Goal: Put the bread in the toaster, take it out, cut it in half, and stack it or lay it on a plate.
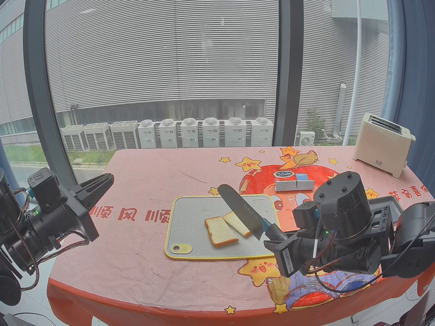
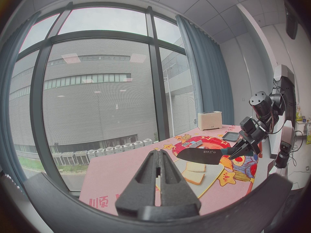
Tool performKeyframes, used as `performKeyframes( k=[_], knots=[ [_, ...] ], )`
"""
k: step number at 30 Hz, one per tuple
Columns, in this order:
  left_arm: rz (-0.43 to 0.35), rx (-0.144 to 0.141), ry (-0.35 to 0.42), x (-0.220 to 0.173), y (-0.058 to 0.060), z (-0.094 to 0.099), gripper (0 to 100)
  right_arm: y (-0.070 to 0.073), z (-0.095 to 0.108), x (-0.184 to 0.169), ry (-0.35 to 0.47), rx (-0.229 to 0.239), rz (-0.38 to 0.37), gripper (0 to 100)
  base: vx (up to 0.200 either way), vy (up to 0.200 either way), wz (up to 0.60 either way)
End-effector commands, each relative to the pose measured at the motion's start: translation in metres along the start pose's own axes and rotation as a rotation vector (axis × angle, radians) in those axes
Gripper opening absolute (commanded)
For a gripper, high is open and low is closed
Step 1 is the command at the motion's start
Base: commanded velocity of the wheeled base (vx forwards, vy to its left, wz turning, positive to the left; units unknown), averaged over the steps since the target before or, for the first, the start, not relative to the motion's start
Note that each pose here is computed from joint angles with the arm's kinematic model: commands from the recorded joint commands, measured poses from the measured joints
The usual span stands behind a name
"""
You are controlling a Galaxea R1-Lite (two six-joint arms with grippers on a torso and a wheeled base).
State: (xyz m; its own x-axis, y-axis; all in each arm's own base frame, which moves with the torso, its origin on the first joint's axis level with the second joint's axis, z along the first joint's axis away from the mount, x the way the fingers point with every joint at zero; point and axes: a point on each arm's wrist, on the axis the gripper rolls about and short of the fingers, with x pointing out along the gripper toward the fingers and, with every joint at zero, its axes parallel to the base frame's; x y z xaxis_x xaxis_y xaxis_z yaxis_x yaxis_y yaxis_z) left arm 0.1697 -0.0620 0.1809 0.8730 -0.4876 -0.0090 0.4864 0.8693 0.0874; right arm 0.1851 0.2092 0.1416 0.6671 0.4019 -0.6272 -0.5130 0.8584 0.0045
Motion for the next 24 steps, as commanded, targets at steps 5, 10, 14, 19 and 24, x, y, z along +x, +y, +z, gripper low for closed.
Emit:
performKeyframes(
  k=[5, 10, 14, 19, 24],
  knots=[
    [0.045, 0.009, -0.035, -0.016, 0.003, 0.004, 0, -0.001, 0.002, -0.008, -0.021, 0.004, 0.009, 0, 0.0, 0.0, 0.0],
    [0.125, 0.009, -0.019, -0.026, 0.014, -0.002, 0, -0.002, 0.002, -0.011, -0.029, 0.006, 0.006, 0, 0.0, 0.0, 0.0],
    [0.126, 0.009, -0.017, -0.035, 0.011, -0.005, 0, -0.003, 0.004, -0.018, -0.05, 0.01, 0.011, 0, 0.0, 0.0, 0.0],
    [0.126, 0.008, -0.014, -0.048, 0.007, -0.012, 0, -0.004, 0.006, -0.024, -0.067, 0.015, 0.015, 0, 0.0, 0.0, 0.0],
    [0.131, 0.011, -0.021, -0.061, 0.002, -0.017, 0, -0.005, 0.007, -0.026, -0.074, 0.018, 0.015, 0, 0.0, 0.0, 0.0]
  ],
)
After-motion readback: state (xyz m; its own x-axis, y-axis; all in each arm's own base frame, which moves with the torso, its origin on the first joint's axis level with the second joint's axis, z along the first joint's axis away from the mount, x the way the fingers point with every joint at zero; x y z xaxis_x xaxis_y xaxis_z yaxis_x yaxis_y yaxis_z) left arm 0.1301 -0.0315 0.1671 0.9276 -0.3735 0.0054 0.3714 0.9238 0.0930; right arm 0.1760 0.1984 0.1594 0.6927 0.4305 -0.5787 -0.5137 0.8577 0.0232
